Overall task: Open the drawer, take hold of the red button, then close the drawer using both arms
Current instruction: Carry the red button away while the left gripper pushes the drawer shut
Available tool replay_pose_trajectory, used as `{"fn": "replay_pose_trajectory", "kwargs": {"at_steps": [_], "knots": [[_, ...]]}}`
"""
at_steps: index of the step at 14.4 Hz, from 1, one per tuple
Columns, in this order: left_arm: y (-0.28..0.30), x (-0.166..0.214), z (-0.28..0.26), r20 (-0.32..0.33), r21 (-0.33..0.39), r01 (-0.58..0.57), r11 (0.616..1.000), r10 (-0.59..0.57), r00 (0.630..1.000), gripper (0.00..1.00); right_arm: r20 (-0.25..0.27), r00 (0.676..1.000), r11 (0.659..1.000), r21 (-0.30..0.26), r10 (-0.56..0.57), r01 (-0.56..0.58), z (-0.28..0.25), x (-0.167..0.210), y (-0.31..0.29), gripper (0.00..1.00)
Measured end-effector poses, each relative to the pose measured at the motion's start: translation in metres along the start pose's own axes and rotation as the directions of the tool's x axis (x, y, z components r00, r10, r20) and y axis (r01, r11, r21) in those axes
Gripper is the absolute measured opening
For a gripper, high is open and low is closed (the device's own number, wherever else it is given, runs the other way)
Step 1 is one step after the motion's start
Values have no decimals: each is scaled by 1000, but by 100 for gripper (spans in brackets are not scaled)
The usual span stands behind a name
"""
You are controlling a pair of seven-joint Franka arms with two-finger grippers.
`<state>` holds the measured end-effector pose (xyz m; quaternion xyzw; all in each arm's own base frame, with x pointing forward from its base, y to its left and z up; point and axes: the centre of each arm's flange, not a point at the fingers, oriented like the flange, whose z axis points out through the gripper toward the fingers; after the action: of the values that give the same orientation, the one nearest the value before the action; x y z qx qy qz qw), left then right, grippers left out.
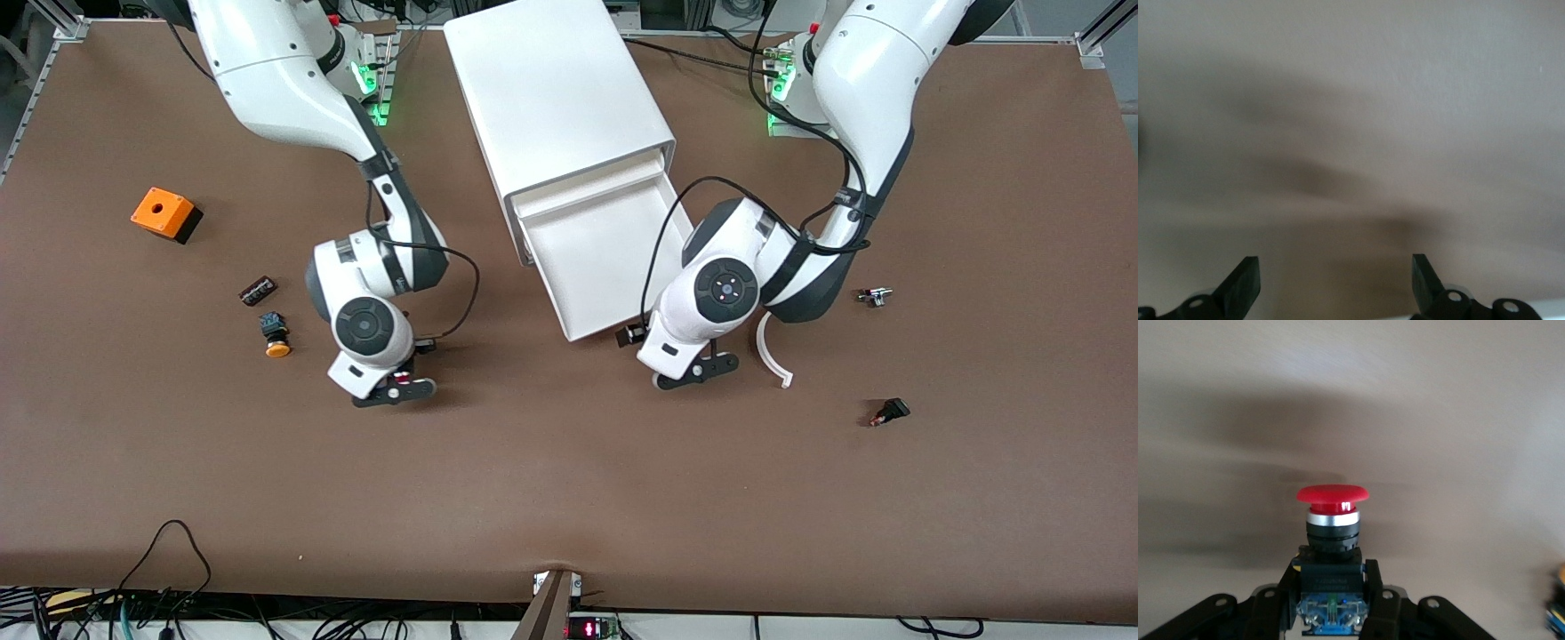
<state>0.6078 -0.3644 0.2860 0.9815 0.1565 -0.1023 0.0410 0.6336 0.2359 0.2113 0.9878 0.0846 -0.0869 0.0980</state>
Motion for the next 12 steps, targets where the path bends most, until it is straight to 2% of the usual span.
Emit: {"fn": "replay_pose_trajectory", "kwargs": {"at_steps": [2,5,8,12], "knots": [[4,-8,4,21,-6,6,1000,-6,1000,100,18,999,1000,1,30,-30,1,-10,25,42],[6,-12,5,87,-50,46,998,-41,995,100,37,998,999,9,49,-49,11,-27,43,42],[5,-18,9,122,-27,44,999,-41,992,100,35,998,999,19,46,-47,29,-50,45,42],[10,-32,13,152,-8,22,1000,-20,988,100,-29,1000,999,38,-13,14,47,-72,55,42]]}}
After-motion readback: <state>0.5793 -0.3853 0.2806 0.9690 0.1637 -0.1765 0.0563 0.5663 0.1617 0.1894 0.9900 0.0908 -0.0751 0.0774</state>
